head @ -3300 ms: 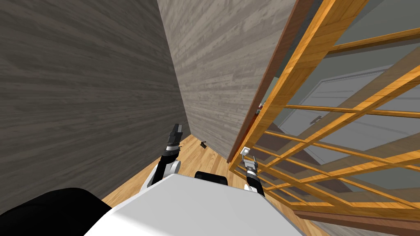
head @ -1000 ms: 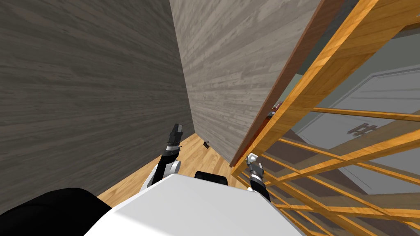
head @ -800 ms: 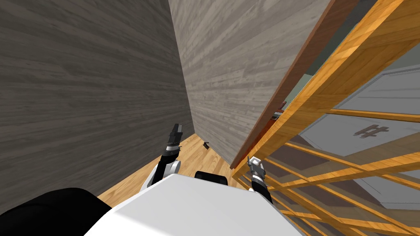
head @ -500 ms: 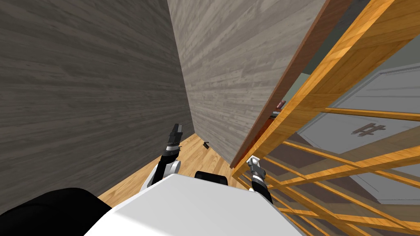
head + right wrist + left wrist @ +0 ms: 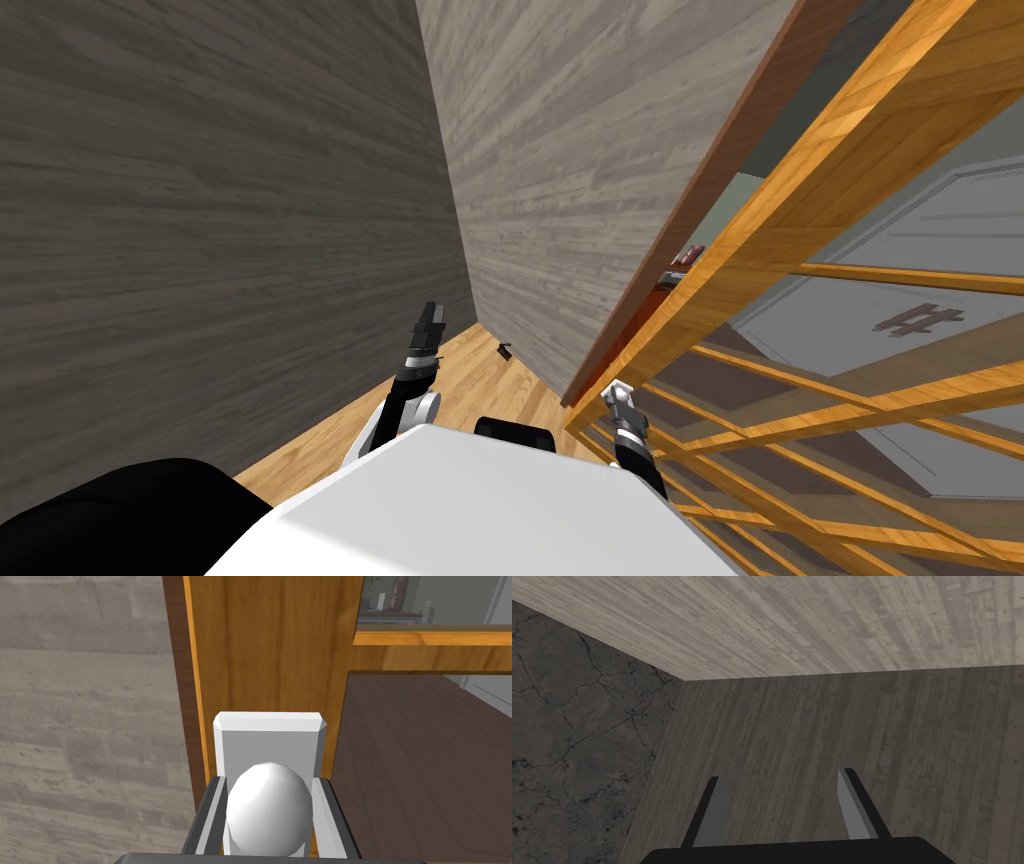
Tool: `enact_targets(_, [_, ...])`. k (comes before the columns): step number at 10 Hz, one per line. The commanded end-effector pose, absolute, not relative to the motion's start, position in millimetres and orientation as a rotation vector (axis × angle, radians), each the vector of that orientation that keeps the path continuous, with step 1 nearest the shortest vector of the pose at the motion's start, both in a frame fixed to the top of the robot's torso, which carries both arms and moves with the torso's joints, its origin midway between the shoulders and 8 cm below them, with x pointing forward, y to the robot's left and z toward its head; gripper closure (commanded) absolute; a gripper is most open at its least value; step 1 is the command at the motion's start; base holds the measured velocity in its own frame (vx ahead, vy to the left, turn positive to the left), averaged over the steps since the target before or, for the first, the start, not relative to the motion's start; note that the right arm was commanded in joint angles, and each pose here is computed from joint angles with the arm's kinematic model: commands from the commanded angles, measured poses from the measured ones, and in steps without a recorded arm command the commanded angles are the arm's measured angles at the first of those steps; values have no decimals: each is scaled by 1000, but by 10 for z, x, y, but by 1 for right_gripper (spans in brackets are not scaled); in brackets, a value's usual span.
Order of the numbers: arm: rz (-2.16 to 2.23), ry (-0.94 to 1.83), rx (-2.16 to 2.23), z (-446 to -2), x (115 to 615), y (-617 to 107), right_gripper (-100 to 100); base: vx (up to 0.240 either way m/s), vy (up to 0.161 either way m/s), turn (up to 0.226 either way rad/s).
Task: Pull the door open
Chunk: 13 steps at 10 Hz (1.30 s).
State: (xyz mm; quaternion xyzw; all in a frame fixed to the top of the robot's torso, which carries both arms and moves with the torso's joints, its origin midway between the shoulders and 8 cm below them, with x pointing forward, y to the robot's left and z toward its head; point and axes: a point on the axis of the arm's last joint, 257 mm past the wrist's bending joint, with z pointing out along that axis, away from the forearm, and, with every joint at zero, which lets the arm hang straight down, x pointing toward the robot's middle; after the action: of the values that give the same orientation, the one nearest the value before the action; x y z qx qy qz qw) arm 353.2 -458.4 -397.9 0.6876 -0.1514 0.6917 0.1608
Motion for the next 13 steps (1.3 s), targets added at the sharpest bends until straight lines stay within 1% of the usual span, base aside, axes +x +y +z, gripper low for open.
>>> enact_targets(1, [1986,-414,1984,-3999,3521,-4518,100,-219,-33,121])
enact_targets(8, [2053,-324,2052,-4000,3454,-4330,100,-218,-12,110])
enact_targets(10, [2059,-303,2068,-4018,3417,-4288,100,-128,2,70])
enact_targets(12, [2077,-274,2081,-4011,3372,-4247,100,-210,18,77])
enact_targets(13, [2087,-259,2089,-4008,3345,-4223,100,-234,-45,84])
